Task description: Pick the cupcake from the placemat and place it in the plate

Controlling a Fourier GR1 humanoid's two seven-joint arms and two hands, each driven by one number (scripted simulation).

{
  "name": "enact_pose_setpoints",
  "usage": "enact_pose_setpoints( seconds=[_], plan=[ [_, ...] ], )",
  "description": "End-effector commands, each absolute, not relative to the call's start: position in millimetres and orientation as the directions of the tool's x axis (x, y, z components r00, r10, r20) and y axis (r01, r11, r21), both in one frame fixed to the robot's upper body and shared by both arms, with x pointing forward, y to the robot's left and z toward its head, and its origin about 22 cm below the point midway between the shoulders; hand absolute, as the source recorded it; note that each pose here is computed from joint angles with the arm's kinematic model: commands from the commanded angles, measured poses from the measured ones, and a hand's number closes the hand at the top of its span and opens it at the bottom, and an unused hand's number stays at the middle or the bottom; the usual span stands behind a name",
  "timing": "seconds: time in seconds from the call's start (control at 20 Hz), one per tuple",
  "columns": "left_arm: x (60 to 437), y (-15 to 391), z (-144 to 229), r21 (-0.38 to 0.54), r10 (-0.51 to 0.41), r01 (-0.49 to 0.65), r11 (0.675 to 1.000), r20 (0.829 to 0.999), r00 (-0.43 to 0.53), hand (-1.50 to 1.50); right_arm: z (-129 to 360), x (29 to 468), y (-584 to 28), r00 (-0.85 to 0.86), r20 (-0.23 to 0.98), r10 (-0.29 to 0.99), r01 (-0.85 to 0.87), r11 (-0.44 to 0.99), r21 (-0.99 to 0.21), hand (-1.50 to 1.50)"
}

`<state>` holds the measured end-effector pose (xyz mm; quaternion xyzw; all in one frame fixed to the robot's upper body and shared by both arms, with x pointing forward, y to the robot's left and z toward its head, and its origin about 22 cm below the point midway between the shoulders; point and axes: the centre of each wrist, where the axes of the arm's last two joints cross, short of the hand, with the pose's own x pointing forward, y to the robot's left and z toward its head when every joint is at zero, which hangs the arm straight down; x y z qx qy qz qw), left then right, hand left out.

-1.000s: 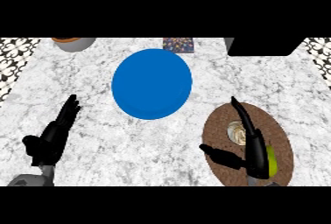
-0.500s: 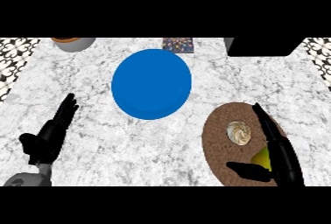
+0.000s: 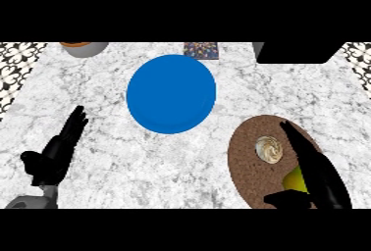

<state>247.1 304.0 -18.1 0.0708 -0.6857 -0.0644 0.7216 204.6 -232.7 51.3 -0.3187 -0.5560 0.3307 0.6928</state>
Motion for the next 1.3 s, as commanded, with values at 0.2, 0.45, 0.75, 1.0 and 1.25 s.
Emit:
enact_pose_setpoints(
  seconds=[0.2,0.45,0.75,1.0,1.25],
  plan=[
    [256.9,302.6,-23.5,0.191,-0.19,-0.005,0.982,0.981,0.035,0.0,51.6,221.0,-226.7,0.259,0.451,0.854,-0.192,0.503,-0.843,-1.5],
    [242.4,311.5,-17.2,0.187,-0.187,-0.003,0.982,0.98,0.064,0.0,37.9,231.2,-229.0,0.289,0.396,0.872,-0.251,0.468,-0.847,-1.5],
    [262.8,295.2,-17.8,0.193,-0.192,-0.013,0.981,0.98,0.052,0.0,20.7,253.8,-229.4,0.294,0.399,0.869,-0.274,0.477,-0.835,-1.5],
    [271.0,301.2,-21.0,0.186,-0.186,0.002,0.982,0.981,0.056,0.0,3.9,259.9,-214.8,0.318,0.32,0.892,-0.269,0.409,-0.872,-1.5],
    [249.2,301.8,-8.6,0.187,-0.187,0.005,0.982,0.981,0.057,0.0,-12.2,262.8,-220.6,0.341,0.329,0.881,-0.28,0.429,-0.859,-1.5]
  ],
)
